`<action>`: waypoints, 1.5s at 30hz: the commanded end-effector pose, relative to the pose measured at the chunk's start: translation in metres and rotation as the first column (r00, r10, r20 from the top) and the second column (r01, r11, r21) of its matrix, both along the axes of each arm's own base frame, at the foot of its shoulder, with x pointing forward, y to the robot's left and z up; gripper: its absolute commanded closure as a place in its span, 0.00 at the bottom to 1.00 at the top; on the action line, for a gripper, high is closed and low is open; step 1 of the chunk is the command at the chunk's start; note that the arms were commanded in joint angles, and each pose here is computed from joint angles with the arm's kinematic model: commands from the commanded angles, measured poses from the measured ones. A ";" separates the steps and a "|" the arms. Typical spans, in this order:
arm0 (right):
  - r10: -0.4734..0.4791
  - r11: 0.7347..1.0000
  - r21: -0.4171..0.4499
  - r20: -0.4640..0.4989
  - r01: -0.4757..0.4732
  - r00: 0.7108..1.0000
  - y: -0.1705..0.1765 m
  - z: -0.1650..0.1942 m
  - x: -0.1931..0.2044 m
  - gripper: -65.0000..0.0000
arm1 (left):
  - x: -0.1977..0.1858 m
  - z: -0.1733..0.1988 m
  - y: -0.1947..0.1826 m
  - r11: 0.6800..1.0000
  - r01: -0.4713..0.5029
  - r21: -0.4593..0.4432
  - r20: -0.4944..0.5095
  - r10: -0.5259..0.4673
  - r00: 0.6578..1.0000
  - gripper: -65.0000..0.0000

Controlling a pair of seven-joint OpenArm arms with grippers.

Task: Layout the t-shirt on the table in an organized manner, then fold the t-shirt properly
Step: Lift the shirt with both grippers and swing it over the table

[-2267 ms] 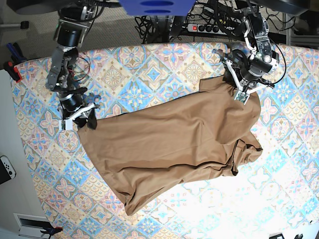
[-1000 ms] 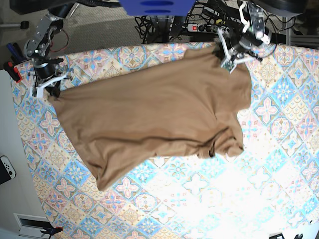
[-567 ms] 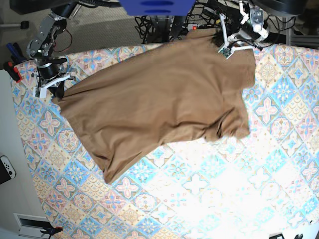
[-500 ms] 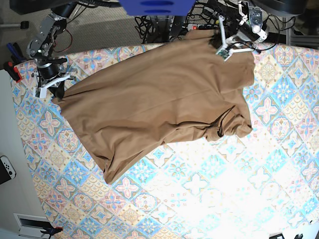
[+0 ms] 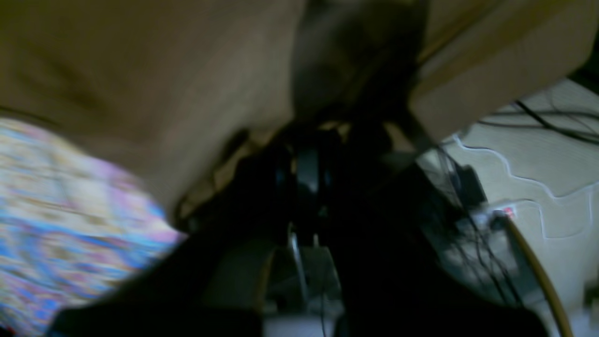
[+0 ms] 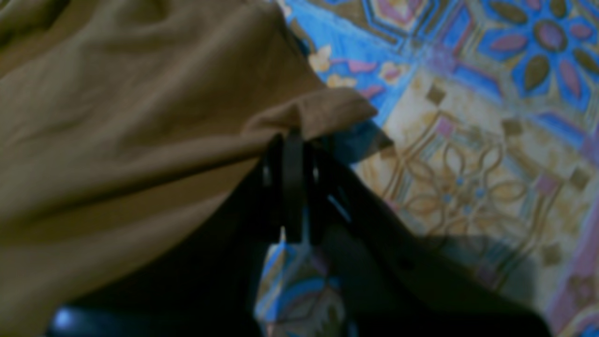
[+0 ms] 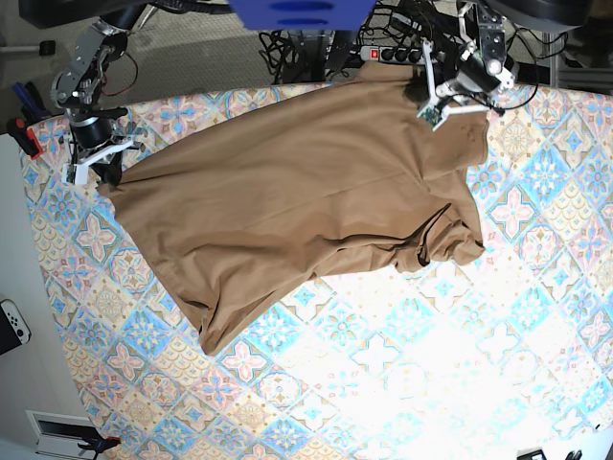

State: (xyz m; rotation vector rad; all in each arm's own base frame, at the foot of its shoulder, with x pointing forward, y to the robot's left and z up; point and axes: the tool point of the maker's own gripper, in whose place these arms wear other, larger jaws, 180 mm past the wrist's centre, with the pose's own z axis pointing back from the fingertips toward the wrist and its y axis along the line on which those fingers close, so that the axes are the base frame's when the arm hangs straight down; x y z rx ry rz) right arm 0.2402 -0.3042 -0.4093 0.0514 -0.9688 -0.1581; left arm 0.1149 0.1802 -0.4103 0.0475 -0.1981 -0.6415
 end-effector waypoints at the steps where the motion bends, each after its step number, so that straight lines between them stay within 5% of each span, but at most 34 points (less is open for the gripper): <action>1: 0.003 0.999 -0.037 0.099 0.001 0.995 -0.009 0.030 0.016 1.00 | 0.018 0.011 0.009 1.000 -0.017 0.025 0.060 0.015 0.998 1.00; 5: 0.032 0.997 -0.079 0.148 -0.021 0.988 -0.005 0.053 0.025 1.00 | 0.071 0.037 0.029 0.988 -0.154 0.030 0.197 0.145 0.970 1.00; 8: 0.045 0.996 -0.081 0.098 -0.037 0.994 -0.002 0.050 0.026 1.00 | 0.119 0.071 0.049 0.970 -0.234 0.062 0.286 0.207 0.936 1.00; 13: 0.086 0.994 -0.085 0.144 -0.074 0.986 0.008 0.087 0.089 1.00 | 0.208 0.153 0.051 0.969 -0.246 -0.002 0.544 0.207 0.813 1.00; 18: 0.155 0.979 -0.165 0.246 -0.116 0.957 0.007 0.162 0.157 1.00 | 0.277 0.234 0.065 0.950 -0.312 0.006 0.689 0.222 0.690 1.00; 25: 0.183 0.959 -0.259 0.263 -0.113 0.947 0.006 0.220 0.227 1.00 | 0.363 0.315 0.066 0.943 -0.330 0.032 0.707 0.212 0.675 1.00; 34: 0.206 0.965 -0.224 0.331 -0.136 0.921 0.017 0.275 0.284 1.00 | 0.417 0.417 0.048 0.963 -0.267 -0.023 0.729 0.199 0.655 1.00; 39: 0.172 0.972 -0.218 0.431 -0.084 0.886 0.013 0.327 0.295 1.00 | 0.414 0.412 0.050 0.960 -0.278 -0.014 0.712 0.205 0.672 1.00; 42: 0.161 0.971 -0.232 0.448 -0.060 0.879 0.009 0.338 0.291 1.00 | 0.405 0.435 0.058 0.953 -0.303 -0.024 0.767 0.212 0.606 1.00; 45: 0.162 0.962 -0.271 0.468 -0.033 0.869 0.007 0.357 0.280 1.00 | 0.377 0.481 0.082 0.930 -0.365 -0.049 0.864 0.223 0.451 1.00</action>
